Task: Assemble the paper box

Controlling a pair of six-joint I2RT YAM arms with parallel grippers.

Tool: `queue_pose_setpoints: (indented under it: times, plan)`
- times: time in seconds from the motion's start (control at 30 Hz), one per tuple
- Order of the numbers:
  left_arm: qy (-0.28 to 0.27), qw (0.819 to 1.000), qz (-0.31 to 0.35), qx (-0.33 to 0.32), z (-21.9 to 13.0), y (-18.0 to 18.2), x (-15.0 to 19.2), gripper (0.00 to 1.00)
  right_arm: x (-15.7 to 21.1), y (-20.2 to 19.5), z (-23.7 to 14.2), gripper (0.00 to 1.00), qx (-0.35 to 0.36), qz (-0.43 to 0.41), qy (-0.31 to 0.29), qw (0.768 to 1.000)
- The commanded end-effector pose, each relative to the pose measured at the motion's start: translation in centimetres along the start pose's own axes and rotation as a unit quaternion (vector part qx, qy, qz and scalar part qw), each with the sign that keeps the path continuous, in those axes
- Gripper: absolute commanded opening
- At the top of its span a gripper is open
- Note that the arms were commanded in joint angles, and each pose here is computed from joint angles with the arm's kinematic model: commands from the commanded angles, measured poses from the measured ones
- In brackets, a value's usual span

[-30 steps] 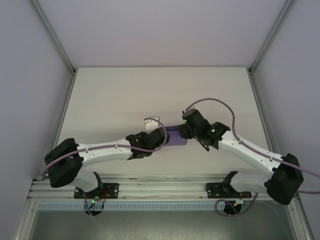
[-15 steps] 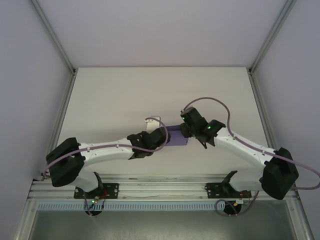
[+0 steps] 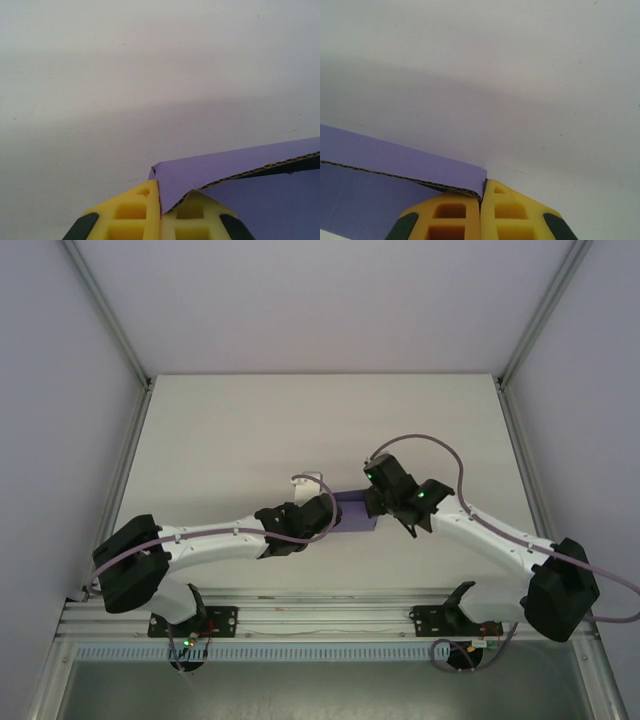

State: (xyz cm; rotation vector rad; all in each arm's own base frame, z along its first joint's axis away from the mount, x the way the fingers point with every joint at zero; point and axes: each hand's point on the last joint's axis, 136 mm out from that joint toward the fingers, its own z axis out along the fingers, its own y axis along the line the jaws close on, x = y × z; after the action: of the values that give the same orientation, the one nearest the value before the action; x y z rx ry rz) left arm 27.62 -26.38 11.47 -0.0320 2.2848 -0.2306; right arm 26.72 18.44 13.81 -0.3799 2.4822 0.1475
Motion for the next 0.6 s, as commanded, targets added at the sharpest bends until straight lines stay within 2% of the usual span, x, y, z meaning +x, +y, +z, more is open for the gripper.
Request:
queue_pose_setpoints:
  times: [0.0,0.23,0.37,0.57]
  plan:
    - [0.117,0.991,0.061,-0.038,0.6,2.6,6.7,0.0,-0.6,0.5,-1.6,0.0,-0.017,0.03,0.002,0.999]
    - [0.12,0.99,0.061,-0.045,0.9,2.7,6.9,0.0,-1.2,-0.1,-1.8,0.0,0.018,0.051,0.033,0.998]
    - [0.12,0.99,0.058,-0.041,0.9,2.5,6.9,0.0,-0.6,0.8,-1.1,0.0,-0.015,0.063,0.018,0.998]
    - [0.126,0.99,0.057,-0.041,1.0,2.6,7.3,0.0,2.5,0.6,0.7,0.0,-0.026,0.04,0.016,0.999]
